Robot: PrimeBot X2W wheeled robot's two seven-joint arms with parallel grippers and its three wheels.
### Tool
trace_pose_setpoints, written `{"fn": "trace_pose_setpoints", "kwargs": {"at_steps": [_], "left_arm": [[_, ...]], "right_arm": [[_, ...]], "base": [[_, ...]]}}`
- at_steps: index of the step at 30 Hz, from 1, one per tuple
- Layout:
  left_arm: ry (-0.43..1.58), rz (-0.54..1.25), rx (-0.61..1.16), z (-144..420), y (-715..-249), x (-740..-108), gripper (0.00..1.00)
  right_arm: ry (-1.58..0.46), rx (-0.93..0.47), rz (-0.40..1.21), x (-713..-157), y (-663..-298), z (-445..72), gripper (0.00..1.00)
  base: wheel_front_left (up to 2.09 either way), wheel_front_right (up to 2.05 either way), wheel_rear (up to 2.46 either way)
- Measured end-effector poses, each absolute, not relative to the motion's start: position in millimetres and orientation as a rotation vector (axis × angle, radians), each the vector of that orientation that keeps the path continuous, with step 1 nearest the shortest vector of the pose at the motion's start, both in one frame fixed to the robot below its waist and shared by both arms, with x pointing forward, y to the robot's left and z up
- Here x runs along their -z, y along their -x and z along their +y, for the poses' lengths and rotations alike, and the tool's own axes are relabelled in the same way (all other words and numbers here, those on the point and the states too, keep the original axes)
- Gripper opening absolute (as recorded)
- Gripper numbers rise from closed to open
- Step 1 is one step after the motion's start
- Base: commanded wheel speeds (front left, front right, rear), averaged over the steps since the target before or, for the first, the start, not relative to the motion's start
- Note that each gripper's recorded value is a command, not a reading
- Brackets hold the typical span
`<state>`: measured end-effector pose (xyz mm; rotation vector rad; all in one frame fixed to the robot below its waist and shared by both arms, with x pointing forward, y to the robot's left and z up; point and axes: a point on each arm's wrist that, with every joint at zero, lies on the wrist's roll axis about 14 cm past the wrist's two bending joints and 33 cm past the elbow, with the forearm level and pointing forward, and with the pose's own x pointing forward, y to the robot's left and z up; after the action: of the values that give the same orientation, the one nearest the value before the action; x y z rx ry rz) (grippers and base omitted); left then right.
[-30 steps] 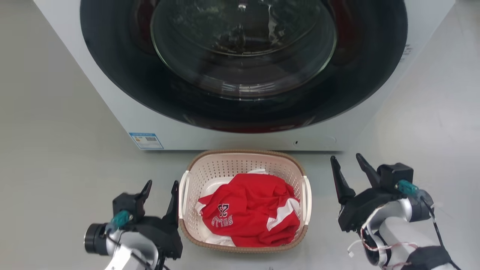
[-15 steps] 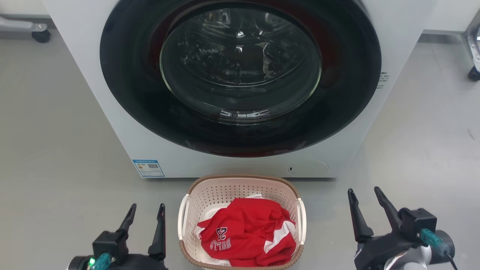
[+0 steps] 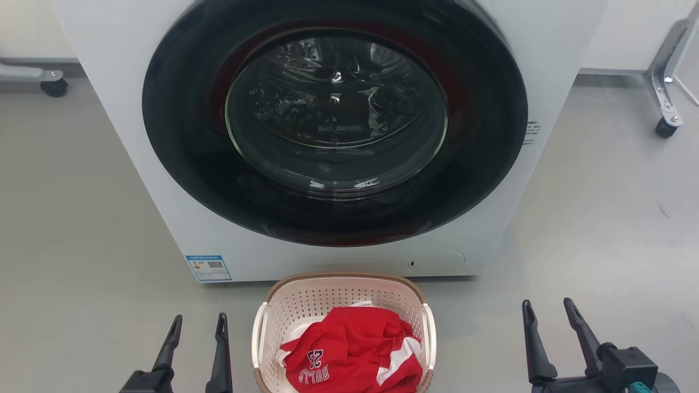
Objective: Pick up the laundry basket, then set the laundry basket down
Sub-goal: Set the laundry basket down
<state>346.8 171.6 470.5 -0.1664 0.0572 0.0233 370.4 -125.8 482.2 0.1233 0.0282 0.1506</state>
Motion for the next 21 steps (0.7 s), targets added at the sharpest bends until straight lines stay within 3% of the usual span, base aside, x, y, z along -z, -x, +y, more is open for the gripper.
{"fn": "trace_pose_setpoints", "kwargs": {"at_steps": [21], "left_arm": [[0.14, -0.022, -0.014, 165, -333, -493, 1.0]], "right_arm": [[-0.093, -0.087, -0.076, -511, -349, -138, 1.0]], "base": [[0.0, 0.0, 0.0]]}}
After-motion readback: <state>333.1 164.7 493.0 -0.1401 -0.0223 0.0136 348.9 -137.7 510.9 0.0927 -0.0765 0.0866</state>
